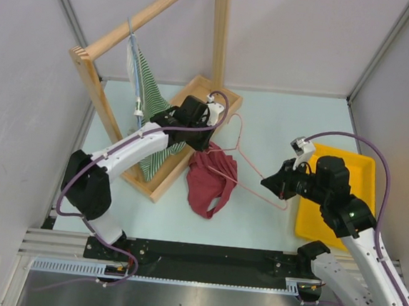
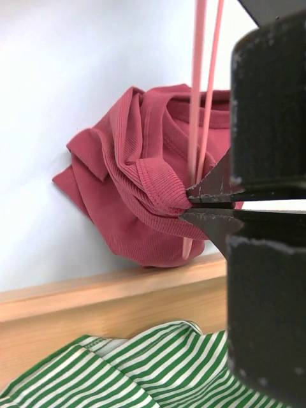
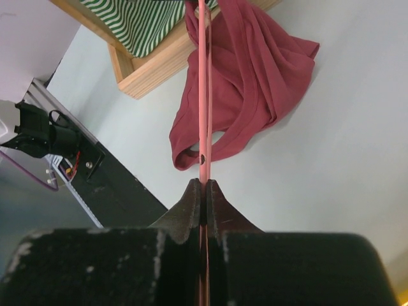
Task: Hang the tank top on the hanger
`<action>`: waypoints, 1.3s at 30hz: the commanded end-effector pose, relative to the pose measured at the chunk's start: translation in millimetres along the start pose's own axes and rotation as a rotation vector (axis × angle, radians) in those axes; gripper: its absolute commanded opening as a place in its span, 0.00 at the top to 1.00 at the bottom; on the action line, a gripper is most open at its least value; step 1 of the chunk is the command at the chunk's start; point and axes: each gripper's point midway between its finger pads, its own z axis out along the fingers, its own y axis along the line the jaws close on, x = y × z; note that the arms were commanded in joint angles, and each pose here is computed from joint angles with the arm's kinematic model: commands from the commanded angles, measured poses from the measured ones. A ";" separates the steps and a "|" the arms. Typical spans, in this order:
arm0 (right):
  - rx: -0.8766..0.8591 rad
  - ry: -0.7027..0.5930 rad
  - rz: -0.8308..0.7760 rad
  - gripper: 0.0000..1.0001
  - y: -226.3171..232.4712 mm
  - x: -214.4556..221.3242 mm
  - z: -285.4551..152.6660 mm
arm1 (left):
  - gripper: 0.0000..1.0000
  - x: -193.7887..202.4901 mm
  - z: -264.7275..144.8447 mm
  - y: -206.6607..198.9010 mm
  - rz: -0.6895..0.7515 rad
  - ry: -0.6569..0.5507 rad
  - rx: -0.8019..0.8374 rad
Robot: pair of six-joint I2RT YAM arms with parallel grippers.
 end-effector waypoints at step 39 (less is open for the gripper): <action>-0.232 -0.248 -0.135 1.00 29.4 -38.4 14.0 | 0.00 -71.5 -128.3 -16.7 0.061 -0.422 0.137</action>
